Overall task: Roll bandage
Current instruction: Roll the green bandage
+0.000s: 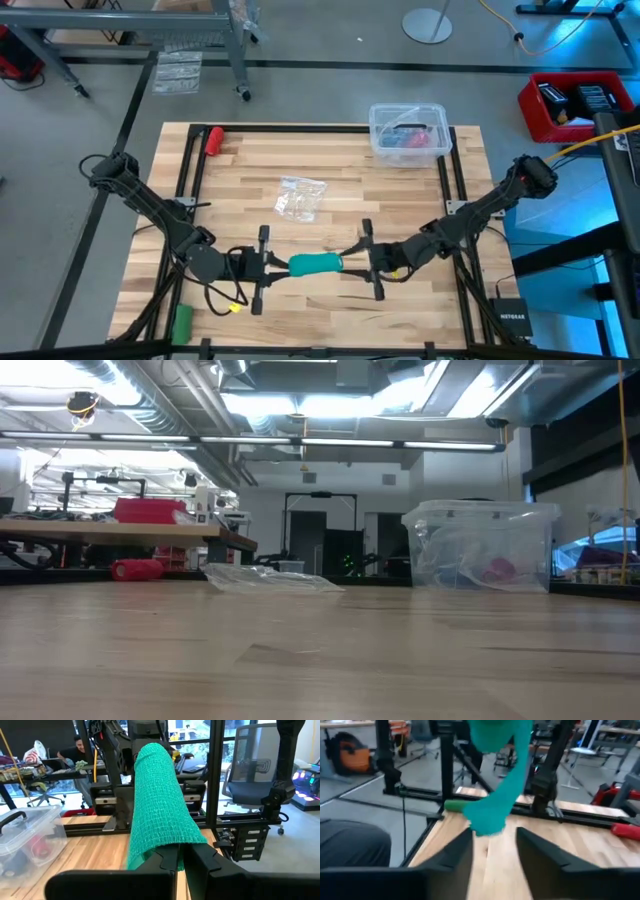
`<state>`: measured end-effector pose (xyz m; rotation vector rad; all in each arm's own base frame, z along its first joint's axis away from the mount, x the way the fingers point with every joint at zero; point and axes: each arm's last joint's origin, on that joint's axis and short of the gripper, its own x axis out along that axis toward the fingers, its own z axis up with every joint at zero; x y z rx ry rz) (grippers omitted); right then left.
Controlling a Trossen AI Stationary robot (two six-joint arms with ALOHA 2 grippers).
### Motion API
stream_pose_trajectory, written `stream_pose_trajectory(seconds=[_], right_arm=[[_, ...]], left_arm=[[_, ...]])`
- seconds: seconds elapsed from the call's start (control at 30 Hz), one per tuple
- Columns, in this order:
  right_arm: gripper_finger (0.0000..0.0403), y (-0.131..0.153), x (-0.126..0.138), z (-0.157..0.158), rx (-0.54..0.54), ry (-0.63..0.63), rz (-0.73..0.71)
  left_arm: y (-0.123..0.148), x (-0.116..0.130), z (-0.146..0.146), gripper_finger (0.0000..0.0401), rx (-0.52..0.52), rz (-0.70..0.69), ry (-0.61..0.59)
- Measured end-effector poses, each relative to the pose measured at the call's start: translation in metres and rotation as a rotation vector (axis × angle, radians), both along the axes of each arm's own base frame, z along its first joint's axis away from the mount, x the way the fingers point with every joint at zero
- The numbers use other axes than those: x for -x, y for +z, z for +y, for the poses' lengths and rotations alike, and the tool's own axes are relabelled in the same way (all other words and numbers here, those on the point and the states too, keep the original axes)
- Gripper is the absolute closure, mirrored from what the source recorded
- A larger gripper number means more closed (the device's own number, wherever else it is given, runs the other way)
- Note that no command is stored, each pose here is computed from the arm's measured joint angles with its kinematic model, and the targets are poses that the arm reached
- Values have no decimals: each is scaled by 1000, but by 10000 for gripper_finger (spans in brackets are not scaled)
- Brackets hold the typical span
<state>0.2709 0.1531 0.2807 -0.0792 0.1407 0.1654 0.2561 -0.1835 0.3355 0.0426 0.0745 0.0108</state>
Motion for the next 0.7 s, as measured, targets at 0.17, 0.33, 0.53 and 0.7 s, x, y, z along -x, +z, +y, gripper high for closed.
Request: stream_pose_trajectory(seconds=[0.17,0.33,0.53,0.7], right_arm=[[312,-6,4,-1,-59,11,100],[280,-3,12,-6,-106,2,156],[193,-1,15,-7,-145,13,180],[155,-7,6,-2,-120,11,136]], left_arm=[[0,0,0,394,-4,0,0],[-3,0,-1,394,-22,27,-23],[-2,-1,1,394,-9,19,-17],[-2,-2,2,394,-5,16,-16]])
